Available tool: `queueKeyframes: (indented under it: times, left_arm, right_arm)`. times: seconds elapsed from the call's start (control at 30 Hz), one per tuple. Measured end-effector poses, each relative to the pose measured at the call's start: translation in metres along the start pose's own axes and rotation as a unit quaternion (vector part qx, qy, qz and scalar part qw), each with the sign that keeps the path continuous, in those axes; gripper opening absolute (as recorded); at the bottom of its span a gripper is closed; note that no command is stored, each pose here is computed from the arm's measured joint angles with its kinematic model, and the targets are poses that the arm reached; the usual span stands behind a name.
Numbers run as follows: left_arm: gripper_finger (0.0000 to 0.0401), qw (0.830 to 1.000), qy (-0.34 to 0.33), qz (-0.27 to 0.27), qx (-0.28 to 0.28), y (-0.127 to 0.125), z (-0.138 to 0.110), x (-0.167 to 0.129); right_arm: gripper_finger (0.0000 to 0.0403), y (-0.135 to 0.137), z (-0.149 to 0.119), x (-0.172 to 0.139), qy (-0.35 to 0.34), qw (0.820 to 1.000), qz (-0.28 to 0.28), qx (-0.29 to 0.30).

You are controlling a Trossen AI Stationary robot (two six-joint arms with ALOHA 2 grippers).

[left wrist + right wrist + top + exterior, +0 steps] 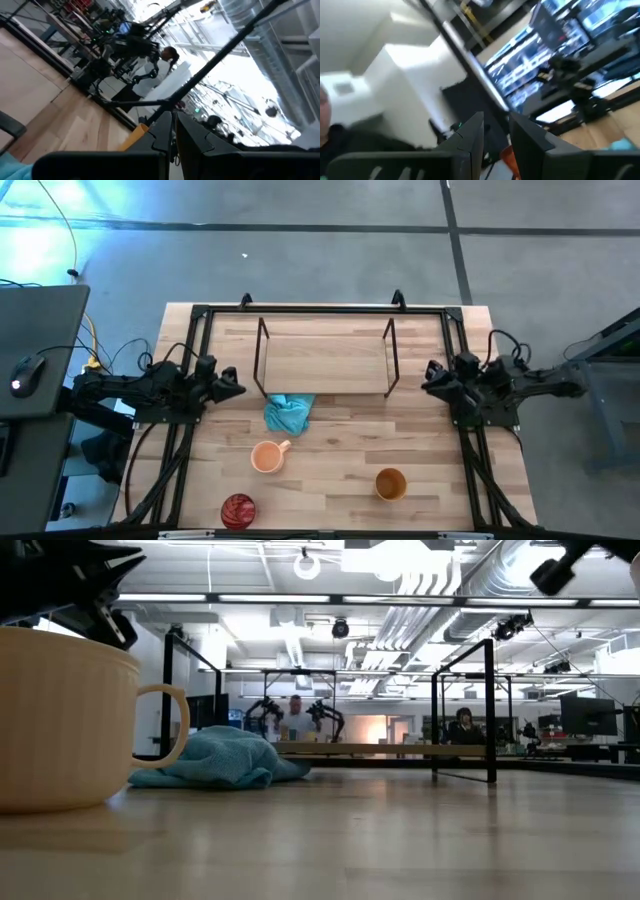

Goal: Stack small to large cups/mugs on shelf
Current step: Put the orange cup on the shelf

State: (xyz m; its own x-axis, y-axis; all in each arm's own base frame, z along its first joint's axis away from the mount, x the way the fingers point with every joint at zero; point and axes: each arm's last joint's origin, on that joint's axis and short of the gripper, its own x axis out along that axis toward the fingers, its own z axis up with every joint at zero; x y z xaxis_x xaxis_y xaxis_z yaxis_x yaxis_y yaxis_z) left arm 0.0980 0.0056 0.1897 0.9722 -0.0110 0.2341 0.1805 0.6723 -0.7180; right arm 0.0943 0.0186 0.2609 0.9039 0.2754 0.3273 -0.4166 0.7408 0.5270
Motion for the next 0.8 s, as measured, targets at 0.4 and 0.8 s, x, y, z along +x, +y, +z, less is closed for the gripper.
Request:
queueKeyframes:
  times: [0.4,0.8]
  left_arm:
    - [0.0014,1.0,0.001,-0.001,-0.021,0.0,0.0,0.0]
    - [0.0014,0.999,0.035,0.003,-0.025,0.003,-0.004,0.0]
  right_arm:
    - [0.0083,0.048,0.043,0.091,0.338,0.934,-0.114,-0.01]
    - [0.0083,0.051,-0.033,0.126,0.583,0.738,-0.31,0.142]
